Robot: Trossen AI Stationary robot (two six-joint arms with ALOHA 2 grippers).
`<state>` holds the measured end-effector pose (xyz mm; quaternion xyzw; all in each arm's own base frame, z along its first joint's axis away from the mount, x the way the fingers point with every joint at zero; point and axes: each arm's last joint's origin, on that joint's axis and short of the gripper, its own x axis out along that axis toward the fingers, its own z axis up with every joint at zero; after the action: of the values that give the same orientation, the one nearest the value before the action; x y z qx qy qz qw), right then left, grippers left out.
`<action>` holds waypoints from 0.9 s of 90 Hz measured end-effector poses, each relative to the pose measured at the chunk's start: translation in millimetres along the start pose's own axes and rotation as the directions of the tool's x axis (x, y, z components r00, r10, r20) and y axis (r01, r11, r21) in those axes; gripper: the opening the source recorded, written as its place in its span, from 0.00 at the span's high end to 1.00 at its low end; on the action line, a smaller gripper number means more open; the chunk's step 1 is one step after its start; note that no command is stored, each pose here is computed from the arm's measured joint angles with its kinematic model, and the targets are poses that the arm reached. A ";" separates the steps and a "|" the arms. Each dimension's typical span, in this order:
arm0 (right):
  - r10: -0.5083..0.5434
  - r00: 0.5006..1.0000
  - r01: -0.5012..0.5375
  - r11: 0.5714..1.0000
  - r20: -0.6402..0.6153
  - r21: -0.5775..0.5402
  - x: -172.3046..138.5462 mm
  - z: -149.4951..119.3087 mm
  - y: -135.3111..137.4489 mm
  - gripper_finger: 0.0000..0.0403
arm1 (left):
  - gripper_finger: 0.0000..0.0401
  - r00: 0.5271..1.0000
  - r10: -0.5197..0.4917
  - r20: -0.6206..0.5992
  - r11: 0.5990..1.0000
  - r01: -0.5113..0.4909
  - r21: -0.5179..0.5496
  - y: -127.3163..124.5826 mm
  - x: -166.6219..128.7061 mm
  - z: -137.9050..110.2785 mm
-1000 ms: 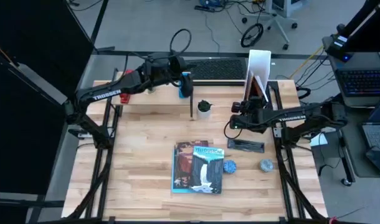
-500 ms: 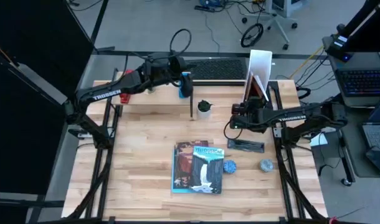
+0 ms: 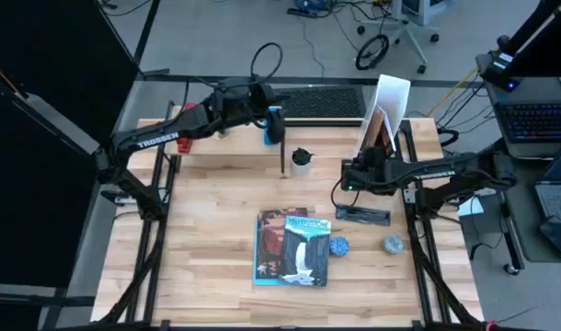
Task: Stock shelves
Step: Put the blue/brown book into the white book shelf
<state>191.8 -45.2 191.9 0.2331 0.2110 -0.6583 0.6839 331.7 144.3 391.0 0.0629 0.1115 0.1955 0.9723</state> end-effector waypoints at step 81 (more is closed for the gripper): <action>0.155 0.983 -0.142 0.981 -0.096 0.133 -37.1 36.8 -22.2 0.92 | 0.63 1.000 -0.007 -0.014 1.000 0.007 0.002 -2.5 5.2 -4.0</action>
<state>167.4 -37.9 242.6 0.3253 0.1874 -0.6039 0.7031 336.2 144.4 385.7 0.0621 0.1187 0.1924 0.9721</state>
